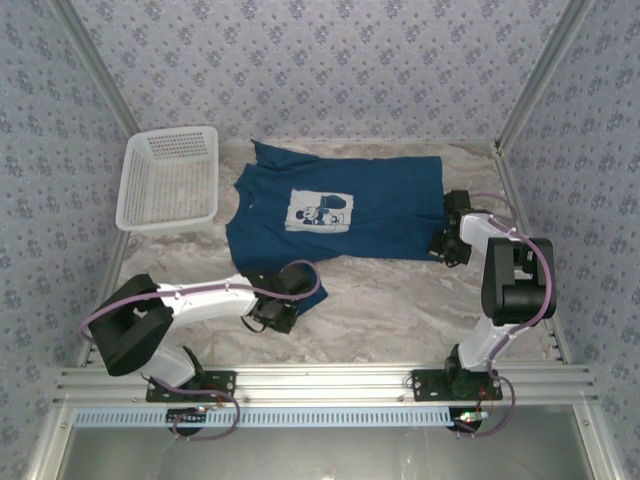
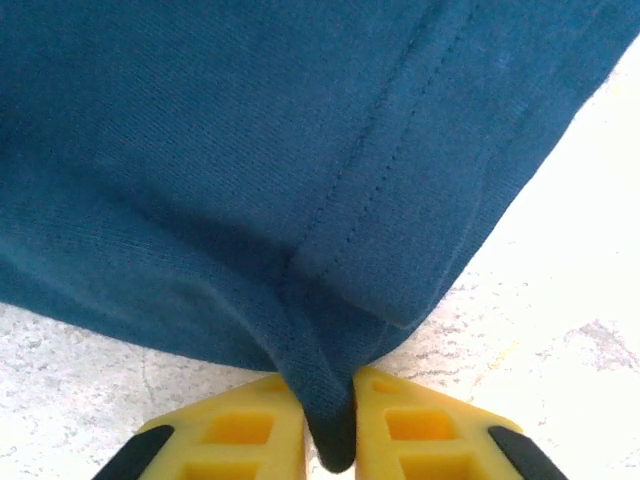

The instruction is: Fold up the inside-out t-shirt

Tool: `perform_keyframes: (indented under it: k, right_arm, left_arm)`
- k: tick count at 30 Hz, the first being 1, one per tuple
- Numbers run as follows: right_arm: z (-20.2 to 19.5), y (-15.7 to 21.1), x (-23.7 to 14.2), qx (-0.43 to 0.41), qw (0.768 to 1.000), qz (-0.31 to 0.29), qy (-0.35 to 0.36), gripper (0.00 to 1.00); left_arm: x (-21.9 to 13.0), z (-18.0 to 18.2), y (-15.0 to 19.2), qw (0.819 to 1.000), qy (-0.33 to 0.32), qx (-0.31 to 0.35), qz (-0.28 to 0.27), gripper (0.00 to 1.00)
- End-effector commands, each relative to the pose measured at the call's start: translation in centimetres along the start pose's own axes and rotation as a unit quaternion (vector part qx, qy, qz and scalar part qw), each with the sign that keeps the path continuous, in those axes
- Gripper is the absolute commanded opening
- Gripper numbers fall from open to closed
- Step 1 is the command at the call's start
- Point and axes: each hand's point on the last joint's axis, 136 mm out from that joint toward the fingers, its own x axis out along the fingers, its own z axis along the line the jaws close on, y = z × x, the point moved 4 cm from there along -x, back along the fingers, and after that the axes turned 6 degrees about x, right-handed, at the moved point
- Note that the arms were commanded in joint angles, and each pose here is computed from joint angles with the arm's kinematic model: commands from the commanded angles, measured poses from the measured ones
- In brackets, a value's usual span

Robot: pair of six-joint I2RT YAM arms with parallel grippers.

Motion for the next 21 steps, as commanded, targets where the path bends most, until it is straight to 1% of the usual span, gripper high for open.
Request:
perform_keyframes:
  k: [1, 3, 6, 9, 11, 14, 17, 19, 21]
  right_arm:
    - [0.2, 1.5, 0.2, -0.008, 1.0, 0.027, -0.012, 0.0]
    - [0.0, 1.4, -0.1, -0.006, 1.0, 0.021, -0.011, 0.0]
    - [-0.1, 1.2, -1.2, 0.001, 1.0, 0.004, -0.021, 0.0]
    - [0.1, 0.7, -3.5, 0.011, 0.998, -0.02, -0.054, 0.0]
    - [0.3, 0.2, -5.5, 0.015, 0.995, -0.044, -0.083, 0.0]
    - [1.0, -0.8, -9.3, 0.017, 0.987, -0.089, -0.129, 0.0]
    - [1.7, -1.9, -13.4, 0.024, 0.974, -0.141, -0.176, 0.0]
    - [1.8, -3.0, -16.9, 0.029, 0.962, -0.182, -0.204, 0.0]
    - [1.8, -3.8, -20.6, 0.032, 0.948, -0.217, -0.23, 0.0]
  left_arm:
    - [-0.1, 0.2, 0.6, 1.0, -0.005, 0.001, 0.008, 0.07]
    - [-0.7, 0.3, 0.5, 1.0, -0.002, 0.0, -0.001, 0.0]
    - [-2.6, 0.7, -0.1, 0.999, 0.011, -0.021, -0.038, 0.0]
    - [-6.1, 2.4, -1.4, 0.992, 0.028, -0.067, -0.105, 0.0]
    - [-9.3, 4.2, -2.4, 0.98, 0.034, -0.101, -0.166, 0.0]
    - [-15.0, 7.2, -3.8, 0.95, 0.042, -0.153, -0.269, 0.0]
    - [-21.0, 10.2, -5.0, 0.911, 0.025, -0.19, -0.364, 0.0]
    - [-25.3, 11.8, -5.5, 0.881, 0.009, -0.207, -0.424, 0.0]
    - [-29.3, 12.9, -5.6, 0.854, -0.012, -0.217, -0.473, 0.0]
